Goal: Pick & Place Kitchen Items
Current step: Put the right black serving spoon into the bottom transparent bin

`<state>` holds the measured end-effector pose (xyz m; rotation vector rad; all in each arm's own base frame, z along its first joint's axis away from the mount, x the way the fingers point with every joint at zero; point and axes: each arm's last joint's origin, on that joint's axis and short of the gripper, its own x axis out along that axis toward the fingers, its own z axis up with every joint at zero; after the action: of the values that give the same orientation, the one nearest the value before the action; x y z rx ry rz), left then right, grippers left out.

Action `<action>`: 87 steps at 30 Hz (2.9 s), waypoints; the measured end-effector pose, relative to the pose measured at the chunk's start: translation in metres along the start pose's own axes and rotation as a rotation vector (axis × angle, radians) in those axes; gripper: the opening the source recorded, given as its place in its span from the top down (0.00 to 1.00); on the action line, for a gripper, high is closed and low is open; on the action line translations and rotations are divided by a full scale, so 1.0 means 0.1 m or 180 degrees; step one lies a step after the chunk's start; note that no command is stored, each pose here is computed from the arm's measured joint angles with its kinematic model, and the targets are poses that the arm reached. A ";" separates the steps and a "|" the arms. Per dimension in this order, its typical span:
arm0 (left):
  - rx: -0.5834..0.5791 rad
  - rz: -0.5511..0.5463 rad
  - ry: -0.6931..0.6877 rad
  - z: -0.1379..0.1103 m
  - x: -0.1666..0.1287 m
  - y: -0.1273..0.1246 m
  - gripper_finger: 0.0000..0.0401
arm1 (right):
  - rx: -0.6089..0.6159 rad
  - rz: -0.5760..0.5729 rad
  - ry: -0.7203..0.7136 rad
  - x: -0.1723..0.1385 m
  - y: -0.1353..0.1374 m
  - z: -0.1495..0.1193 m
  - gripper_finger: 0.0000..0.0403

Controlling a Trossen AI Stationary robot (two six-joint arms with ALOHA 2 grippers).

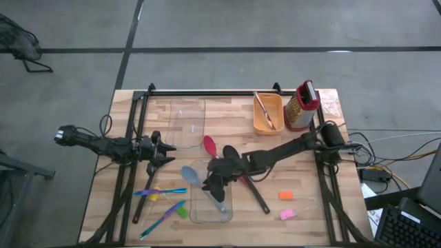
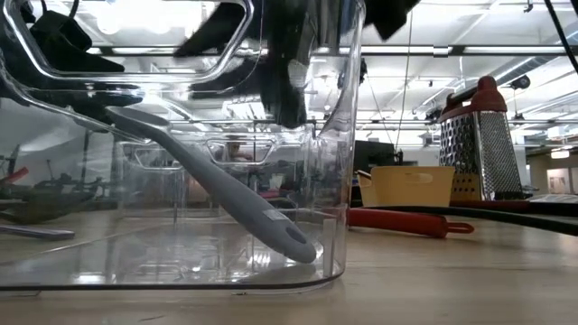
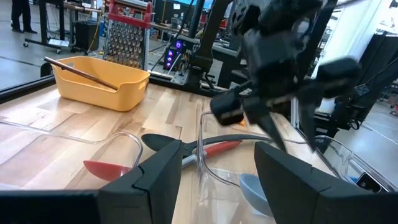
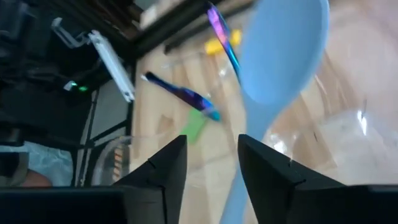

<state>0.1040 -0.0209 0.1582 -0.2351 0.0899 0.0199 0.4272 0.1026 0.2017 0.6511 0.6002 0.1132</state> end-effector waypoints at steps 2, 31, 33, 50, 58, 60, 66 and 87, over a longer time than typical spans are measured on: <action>0.0000 -0.0001 0.0000 0.00 0.00 0.00 0.48 | -0.0115 0.0058 -0.0056 -0.10 0.08 0.06 0.62; 0.0000 0.0000 0.0002 0.00 0.00 0.00 0.48 | 0.0015 -0.2221 0.0846 -0.88 -0.03 -0.70 0.63; 0.0001 0.0001 0.0002 0.00 0.00 0.00 0.48 | 0.0132 -0.2282 0.0922 -0.88 -0.11 -0.76 0.64; 0.0001 0.0000 0.0004 0.00 0.00 0.00 0.48 | 0.0529 -0.1958 0.1019 -0.79 -0.35 -1.05 0.50; 0.0001 0.0000 0.0002 0.00 0.00 0.00 0.48 | 0.0475 -0.2030 0.0870 -0.78 -0.41 -1.07 0.47; 0.0002 0.0000 0.0003 0.00 0.00 0.00 0.48 | 0.0485 -0.1959 0.0814 -0.77 -0.43 -1.09 0.47; 0.0002 0.0001 0.0003 0.00 0.00 0.00 0.48 | 0.0497 -0.1914 0.0788 -0.76 -0.46 -1.13 0.52; 0.0001 0.0002 0.0003 0.00 0.00 0.00 0.48 | 0.0468 -0.1786 0.0726 -0.75 -0.52 -1.15 0.85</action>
<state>0.1041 -0.0209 0.1581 -0.2348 0.0909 0.0203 0.2965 0.1019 0.1341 0.5938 0.9977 -0.3891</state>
